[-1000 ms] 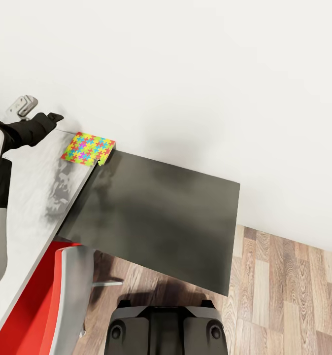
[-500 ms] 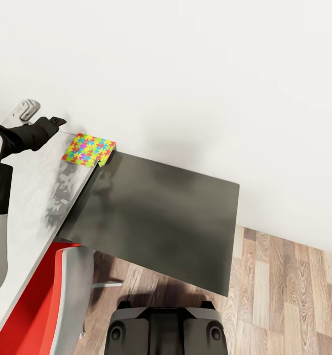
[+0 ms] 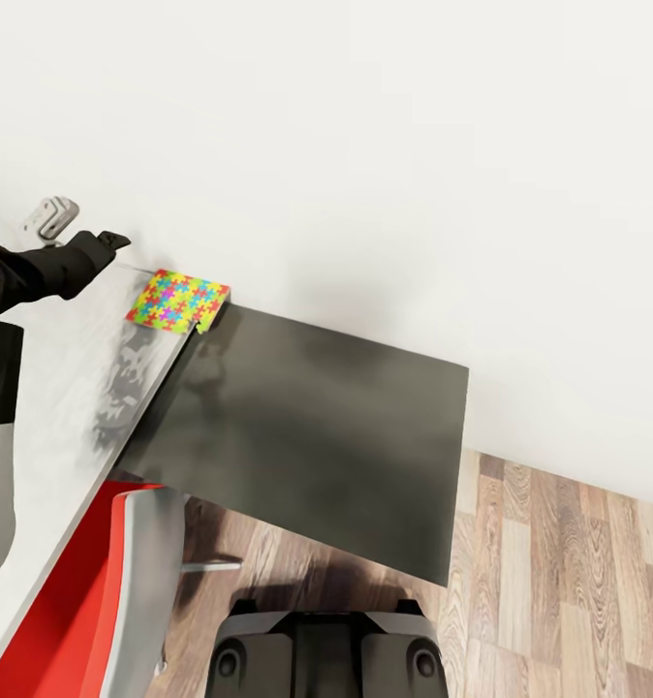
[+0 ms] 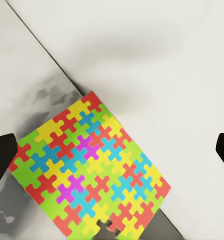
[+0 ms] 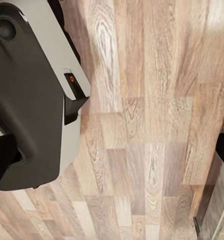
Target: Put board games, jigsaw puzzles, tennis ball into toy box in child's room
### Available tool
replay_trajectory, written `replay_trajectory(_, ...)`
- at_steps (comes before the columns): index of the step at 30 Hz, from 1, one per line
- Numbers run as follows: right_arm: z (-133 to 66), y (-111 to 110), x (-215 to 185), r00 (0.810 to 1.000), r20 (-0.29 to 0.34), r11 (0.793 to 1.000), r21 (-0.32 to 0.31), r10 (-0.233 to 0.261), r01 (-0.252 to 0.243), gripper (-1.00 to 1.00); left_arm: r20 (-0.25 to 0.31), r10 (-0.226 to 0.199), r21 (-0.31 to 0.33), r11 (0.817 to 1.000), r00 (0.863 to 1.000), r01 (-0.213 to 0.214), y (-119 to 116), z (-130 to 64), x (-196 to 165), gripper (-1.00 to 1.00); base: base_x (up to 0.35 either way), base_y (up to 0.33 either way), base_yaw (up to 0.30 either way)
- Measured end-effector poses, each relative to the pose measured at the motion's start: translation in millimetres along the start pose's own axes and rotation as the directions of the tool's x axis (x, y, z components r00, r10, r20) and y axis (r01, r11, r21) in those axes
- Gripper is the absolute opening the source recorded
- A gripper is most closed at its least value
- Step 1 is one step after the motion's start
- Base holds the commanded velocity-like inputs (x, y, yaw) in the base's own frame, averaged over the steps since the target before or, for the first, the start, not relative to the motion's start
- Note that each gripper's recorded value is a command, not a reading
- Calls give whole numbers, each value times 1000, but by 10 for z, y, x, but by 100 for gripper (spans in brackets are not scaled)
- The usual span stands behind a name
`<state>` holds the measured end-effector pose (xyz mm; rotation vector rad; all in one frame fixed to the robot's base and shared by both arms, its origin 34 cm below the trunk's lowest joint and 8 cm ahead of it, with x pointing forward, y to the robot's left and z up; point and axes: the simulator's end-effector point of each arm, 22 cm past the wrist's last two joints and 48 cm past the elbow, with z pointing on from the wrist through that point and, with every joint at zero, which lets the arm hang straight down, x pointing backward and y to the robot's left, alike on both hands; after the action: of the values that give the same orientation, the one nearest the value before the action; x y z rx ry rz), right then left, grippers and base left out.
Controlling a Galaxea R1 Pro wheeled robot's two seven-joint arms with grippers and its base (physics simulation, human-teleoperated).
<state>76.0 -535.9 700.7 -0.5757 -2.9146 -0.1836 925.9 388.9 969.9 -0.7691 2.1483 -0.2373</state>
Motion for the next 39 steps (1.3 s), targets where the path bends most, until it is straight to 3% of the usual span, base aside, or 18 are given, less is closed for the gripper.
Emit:
replay_trajectory(25, -5, 31, -220, 998, 58, 1000, -10, -10, 10, 100, -39, 7, 26, 1000, 999, -6, -415, -479, 18, 100, 0, 0, 0)
replay_trajectory(34, -37, 14, -429, 993, 110, 999, -7, -37, 38, 100, -82, 1, 61, 998, 997, 4, -648, -600, 153, 100, 0, 0, 0)
replay_trajectory(39, -49, 16, -610, 988, 147, 999, -7, -44, 46, 100, -125, 22, 83, 996, 992, -12, -871, -640, 377, 100, 0, 0, 0)
